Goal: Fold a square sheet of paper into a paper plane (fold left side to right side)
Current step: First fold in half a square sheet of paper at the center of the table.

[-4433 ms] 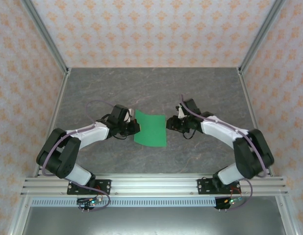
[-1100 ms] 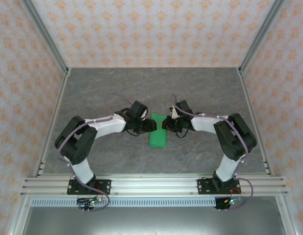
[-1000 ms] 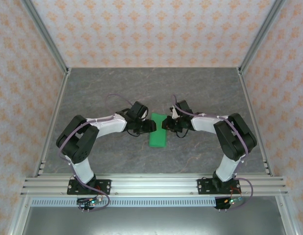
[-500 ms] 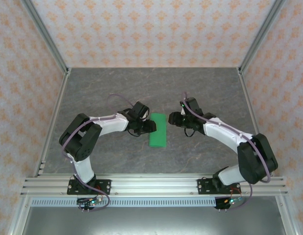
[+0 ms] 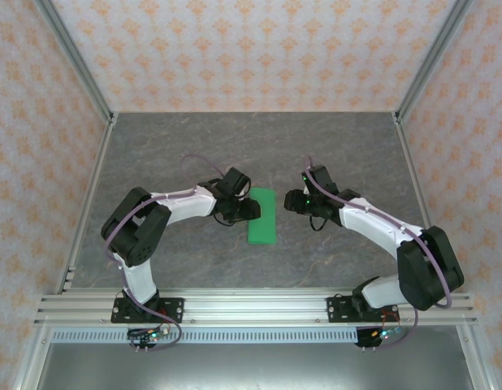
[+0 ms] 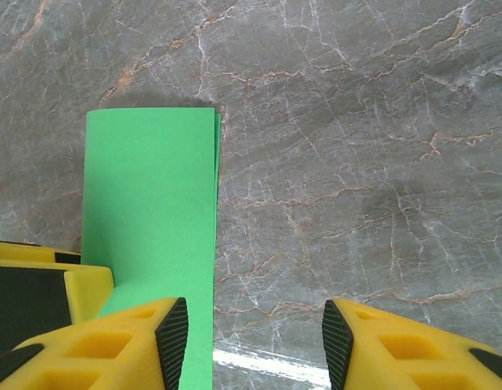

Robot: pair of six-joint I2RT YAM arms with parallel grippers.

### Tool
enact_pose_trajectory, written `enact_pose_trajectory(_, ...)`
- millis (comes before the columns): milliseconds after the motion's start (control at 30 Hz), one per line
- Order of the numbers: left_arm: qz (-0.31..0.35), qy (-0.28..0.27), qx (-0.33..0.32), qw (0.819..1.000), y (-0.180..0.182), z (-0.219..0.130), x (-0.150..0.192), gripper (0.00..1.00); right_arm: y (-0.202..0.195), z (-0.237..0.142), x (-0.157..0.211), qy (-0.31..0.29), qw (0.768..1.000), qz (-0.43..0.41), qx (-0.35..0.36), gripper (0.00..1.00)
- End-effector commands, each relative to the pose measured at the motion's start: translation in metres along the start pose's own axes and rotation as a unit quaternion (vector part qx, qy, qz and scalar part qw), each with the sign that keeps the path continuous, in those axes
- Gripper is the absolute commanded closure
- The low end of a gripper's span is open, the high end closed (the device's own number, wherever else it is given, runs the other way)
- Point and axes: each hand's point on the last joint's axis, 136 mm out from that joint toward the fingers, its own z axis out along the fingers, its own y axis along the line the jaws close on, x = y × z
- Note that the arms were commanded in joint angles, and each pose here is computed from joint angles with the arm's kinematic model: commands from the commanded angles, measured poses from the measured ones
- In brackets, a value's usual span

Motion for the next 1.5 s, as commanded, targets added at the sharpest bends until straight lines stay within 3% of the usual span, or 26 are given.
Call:
enact_pose_trajectory(0, 0.016, 0.007, -0.015, 1.000, 0.002, 0.011, 0.003, 0.49, -0.007, -0.003, 0.005, 0.001, 1.000, -0.009, 0.015, 0.49)
enact_pose_trajectory(767, 0.007, 0.019, -0.040, 0.999, 0.011, 0.019, 0.007, 0.45, -0.005, -0.002, 0.008, 0.005, 1.000, -0.003, 0.009, 0.49)
enact_pose_trajectory(1467, 0.018, 0.025, -0.043, 0.999, 0.015, 0.019, 0.012, 0.53, -0.007, -0.004, 0.010, 0.005, 1.000, -0.003, 0.011, 0.49)
